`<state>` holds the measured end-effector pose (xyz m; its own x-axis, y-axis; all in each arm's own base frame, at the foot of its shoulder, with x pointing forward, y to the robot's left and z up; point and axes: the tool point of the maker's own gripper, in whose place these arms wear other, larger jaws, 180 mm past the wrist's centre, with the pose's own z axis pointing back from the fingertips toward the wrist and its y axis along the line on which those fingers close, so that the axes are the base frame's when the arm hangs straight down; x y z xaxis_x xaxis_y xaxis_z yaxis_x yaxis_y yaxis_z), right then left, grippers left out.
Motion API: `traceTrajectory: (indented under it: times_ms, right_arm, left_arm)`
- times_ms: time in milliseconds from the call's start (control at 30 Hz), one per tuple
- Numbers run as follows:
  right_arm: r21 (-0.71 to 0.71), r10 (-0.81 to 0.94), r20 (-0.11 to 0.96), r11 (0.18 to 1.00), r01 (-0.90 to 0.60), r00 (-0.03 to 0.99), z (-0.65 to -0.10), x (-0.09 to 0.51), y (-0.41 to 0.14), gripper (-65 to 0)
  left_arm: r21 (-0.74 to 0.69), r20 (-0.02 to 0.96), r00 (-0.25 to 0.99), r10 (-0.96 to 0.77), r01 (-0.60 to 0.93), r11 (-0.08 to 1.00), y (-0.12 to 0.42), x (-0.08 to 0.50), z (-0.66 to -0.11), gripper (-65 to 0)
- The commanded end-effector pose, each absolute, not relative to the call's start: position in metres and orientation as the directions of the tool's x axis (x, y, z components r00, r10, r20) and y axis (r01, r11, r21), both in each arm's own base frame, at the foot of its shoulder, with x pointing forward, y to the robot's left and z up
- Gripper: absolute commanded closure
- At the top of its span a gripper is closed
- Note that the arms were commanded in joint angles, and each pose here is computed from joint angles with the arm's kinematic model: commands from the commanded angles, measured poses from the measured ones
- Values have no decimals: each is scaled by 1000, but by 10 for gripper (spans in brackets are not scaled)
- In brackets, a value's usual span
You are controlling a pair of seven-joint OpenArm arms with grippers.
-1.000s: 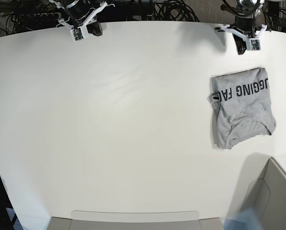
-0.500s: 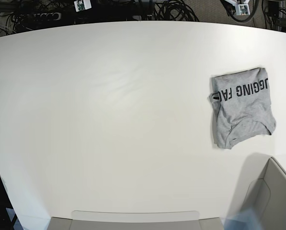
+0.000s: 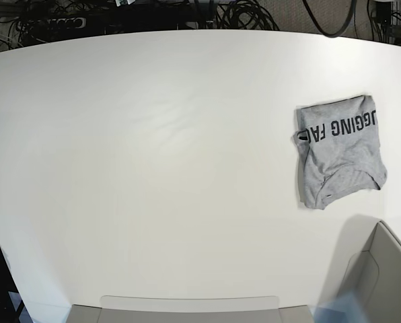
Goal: Fold the T-shirt properly
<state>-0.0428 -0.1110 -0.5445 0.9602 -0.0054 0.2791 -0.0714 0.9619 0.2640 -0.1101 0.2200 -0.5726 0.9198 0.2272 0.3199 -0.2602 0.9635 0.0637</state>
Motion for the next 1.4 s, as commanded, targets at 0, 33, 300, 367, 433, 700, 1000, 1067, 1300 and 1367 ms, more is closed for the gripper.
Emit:
traceTrajectory:
  times_ms: [0,33,300,367,433,700,1000,1067,1300,1367]
  right_arm:
    - [270,-6,271,960,-71,962,-549,-46,-110,0]
    - [270,-2,256,960,-69,967,-556,-47,-110,0]
    - [258,-58,153,966,17,986,-615,-65,-138,0]
    - [242,-83,122,969,51,989,-627,-70,-151,0]
    - [222,-111,106,971,85,988,-635,-73,-165,0]
    - [106,-166,146,983,151,975,-647,-24,-218,0]
    - [-302,127,123,950,-84,984,-643,-9,-278,0]
    - [-296,125,124,952,-84,984,-645,-9,-274,0]
    - [-292,127,144,953,-80,981,-646,4,-270,0]
    - [-292,127,145,953,-80,981,-646,5,-270,0]
  left_arm:
    - [72,299,925,234,-266,961,223,-122,-576,0]
    - [67,303,922,241,-273,960,222,-122,-582,0]
    - [25,213,911,352,-366,930,209,-141,-623,0]
    - [15,202,910,362,-372,928,205,-139,-626,0]
    - [9,256,915,311,-324,946,214,-107,-630,0]
    - [84,118,985,126,-136,987,212,-62,-652,0]
    - [102,-88,995,52,-43,994,199,-87,-656,-13]
    - [101,-88,995,50,-40,994,199,-86,-656,-13]
    - [111,-84,995,54,-44,993,204,-84,-656,-13]
    - [110,-85,995,49,-40,993,204,-84,-656,-13]
